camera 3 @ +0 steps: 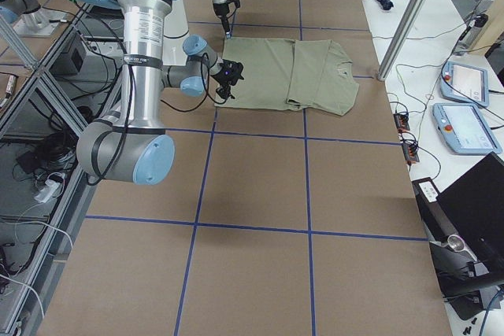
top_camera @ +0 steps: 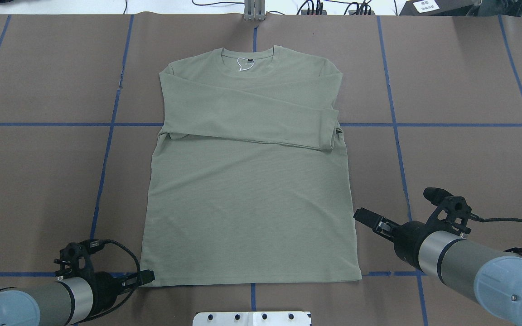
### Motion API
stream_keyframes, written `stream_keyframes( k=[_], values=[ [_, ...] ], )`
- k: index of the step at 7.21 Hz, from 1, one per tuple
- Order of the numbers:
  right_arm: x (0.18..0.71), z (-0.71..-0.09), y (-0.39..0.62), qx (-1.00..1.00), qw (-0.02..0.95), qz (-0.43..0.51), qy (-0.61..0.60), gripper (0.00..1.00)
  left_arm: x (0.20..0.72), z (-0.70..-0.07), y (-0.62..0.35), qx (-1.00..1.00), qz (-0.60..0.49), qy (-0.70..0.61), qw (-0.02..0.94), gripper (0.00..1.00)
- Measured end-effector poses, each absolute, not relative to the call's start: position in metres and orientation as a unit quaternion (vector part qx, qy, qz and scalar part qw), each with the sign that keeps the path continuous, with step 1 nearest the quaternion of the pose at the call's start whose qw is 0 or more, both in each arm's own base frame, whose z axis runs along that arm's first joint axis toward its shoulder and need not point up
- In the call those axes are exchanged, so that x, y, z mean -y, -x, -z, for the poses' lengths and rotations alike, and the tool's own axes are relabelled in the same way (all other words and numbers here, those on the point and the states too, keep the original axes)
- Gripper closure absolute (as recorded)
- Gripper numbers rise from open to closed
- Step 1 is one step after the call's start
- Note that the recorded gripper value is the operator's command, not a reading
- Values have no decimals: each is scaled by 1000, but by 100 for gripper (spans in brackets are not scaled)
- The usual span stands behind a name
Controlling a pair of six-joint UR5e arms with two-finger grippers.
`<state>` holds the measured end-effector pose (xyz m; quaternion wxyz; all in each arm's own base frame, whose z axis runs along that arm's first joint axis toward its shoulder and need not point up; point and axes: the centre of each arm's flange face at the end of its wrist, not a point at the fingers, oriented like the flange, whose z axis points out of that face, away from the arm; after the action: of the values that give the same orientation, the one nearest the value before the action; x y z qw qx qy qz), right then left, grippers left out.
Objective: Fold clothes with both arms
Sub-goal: 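Position both grippers at the hem corners, ready to grasp, then lower both grippers onto the hem corners and close on the fabric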
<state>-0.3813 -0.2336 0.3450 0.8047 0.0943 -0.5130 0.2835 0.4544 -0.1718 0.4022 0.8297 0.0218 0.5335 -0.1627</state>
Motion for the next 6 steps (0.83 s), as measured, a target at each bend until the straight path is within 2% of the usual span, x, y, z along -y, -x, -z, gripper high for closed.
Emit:
stream_keyframes(
  k=[1, 2, 3, 5, 6],
  values=[
    [234, -345, 381, 513, 805, -283, -94, 1, 171, -402, -455, -533, 162, -21, 830, 45],
    [234, -345, 382, 513, 805, -283, -94, 1, 170, -402, -456, -533, 161, -20, 830, 49],
    [234, -345, 382, 513, 804, -283, -94, 1, 170, -401, -458, -535, 160, -20, 830, 59],
    [233, -345, 382, 513, 805, -283, -94, 1, 169, -398, -460, -538, 161, -19, 827, 96],
    [233, -346, 383, 512, 806, -283, -94, 1, 170, -396, -461, -539, 161, -18, 826, 100]
  ],
)
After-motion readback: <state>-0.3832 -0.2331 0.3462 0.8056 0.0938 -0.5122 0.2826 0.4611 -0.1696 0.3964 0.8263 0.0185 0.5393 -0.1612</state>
